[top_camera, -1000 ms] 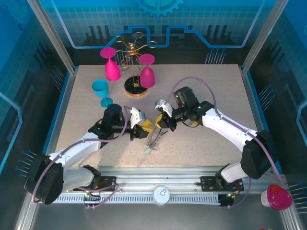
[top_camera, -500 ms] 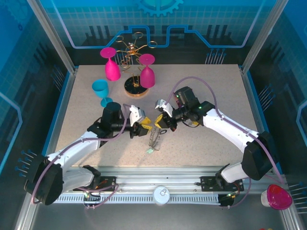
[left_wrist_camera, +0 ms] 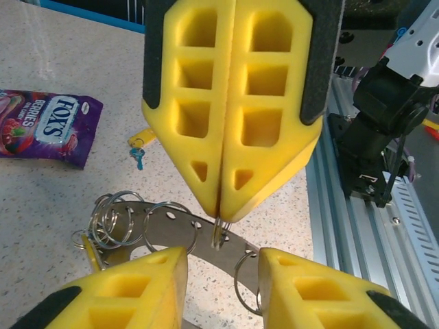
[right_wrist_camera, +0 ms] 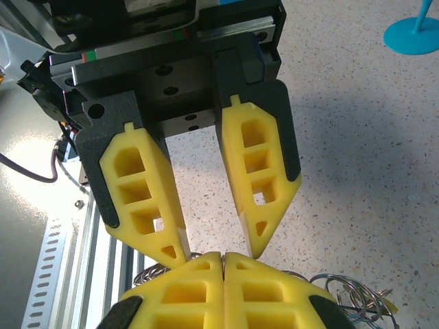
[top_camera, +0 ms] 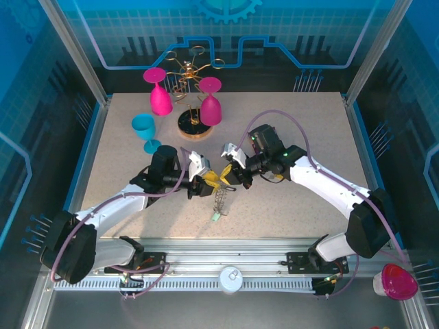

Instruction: Put the keys on the keyring

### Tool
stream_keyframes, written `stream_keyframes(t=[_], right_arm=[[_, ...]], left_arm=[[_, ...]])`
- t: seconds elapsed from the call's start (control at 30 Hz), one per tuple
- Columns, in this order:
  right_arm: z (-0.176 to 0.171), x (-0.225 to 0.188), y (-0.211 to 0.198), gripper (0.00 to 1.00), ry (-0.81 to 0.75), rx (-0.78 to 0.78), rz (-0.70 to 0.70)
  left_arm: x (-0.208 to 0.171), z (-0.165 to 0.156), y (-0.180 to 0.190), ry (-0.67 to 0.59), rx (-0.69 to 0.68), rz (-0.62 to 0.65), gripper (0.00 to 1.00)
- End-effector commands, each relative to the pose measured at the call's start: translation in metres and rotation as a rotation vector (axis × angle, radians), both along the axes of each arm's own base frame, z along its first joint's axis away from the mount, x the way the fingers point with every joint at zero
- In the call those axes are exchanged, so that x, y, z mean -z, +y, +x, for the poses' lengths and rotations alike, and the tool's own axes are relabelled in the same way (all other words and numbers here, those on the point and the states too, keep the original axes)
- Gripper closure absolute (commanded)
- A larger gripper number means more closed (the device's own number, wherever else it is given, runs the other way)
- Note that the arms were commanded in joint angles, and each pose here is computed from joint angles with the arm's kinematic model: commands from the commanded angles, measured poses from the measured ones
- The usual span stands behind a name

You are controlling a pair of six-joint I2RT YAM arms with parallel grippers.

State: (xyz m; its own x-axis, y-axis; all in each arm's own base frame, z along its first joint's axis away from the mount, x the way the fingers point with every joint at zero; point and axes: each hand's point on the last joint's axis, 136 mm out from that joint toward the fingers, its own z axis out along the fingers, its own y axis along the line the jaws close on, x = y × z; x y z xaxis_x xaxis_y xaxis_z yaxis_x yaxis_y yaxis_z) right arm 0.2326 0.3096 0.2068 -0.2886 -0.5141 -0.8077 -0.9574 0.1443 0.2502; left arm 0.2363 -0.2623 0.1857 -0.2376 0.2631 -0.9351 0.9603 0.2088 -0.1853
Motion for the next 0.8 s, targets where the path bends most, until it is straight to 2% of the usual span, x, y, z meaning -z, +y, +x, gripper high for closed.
stream_keyframes(t=[0.0, 0.17, 0.47, 0.63, 0.7, 0.77], right_arm=[[-0.013, -0.015, 0.007, 1.00, -0.026, -0.066, 0.047], [-0.016, -0.016, 0.010, 1.00, -0.021, -0.083, 0.051], [-0.017, -0.016, 0.015, 1.00, -0.008, -0.095, 0.053], [-0.013, -0.024, 0.013, 0.99, -0.003, -0.060, 0.072], [-0.003, -0.033, 0.007, 0.77, -0.001, -0.002, 0.100], [0.005, -0.045, -0.003, 0.64, -0.006, 0.057, 0.154]], left_arm=[[-0.018, 0.002, -0.006, -0.028, 0.046, -0.050, 0.70], [-0.019, 0.003, -0.007, -0.031, 0.054, -0.055, 0.75], [-0.021, -0.006, -0.008, -0.035, 0.100, -0.071, 1.00], [-0.021, -0.009, -0.007, -0.044, 0.112, -0.074, 1.00], [-0.021, -0.010, -0.007, -0.055, 0.108, -0.076, 1.00], [-0.023, -0.009, -0.005, -0.076, 0.097, -0.083, 1.00]])
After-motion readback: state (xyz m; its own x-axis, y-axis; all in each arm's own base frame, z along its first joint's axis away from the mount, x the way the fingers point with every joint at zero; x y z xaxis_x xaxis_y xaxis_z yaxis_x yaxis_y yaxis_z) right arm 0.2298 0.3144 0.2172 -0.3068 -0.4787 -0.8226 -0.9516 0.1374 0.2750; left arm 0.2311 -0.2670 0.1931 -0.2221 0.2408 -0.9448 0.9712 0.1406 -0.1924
